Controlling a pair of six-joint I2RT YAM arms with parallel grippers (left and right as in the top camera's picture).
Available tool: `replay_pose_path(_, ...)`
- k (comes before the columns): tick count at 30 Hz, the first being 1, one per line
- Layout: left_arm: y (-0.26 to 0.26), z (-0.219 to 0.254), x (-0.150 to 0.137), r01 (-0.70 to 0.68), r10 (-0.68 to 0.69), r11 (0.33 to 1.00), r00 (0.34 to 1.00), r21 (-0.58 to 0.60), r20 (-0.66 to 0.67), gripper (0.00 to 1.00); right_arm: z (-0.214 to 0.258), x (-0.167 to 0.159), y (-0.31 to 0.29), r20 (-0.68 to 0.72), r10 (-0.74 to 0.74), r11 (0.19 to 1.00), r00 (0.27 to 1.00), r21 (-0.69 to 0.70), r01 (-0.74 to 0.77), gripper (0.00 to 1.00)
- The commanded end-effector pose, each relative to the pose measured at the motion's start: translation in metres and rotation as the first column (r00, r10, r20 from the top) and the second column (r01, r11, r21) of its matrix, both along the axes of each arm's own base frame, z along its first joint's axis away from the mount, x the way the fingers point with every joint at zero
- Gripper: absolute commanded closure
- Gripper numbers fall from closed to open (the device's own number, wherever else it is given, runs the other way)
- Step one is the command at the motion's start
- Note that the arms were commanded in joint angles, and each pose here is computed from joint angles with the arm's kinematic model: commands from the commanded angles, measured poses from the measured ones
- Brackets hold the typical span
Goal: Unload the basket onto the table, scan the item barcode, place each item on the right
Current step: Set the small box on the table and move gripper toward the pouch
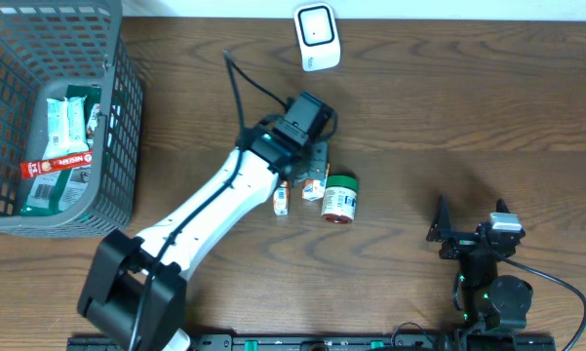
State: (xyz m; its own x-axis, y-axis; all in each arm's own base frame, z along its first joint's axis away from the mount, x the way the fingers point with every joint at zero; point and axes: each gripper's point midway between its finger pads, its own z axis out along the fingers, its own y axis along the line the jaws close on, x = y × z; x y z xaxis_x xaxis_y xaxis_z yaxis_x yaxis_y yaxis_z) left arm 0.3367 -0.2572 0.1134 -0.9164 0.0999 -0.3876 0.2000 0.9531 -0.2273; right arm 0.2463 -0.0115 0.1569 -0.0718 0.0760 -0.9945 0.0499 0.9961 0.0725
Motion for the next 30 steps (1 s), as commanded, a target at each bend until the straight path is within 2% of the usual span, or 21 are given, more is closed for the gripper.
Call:
replay_pose_path(1, -0.011, -0.012, -0.001, 0.014, -0.015, 1.0, 1.0, -0.012, -0.025, 0.92, 0.0, 0.0, -0.002, 0.001, -0.01, 1.0, 1.0, 0.013, 0.01, 0.01)
replay_pose_path(21, -0.02, -0.052, -0.008, 0.03, -0.026, 0.999, 0.995, 0.041, -0.096, 0.92, 0.0, 0.0, -0.002, 0.001, -0.01, 1.0, 1.0, 0.013, 0.01, 0.01)
replay_pose_path(30, -0.026, -0.052, -0.001, 0.025, -0.024, 1.0, 0.997, 0.019, -0.071, 0.92, 0.0, 0.0, -0.002, 0.001, -0.01, 1.0, 1.0, 0.013, 0.01, 0.01)
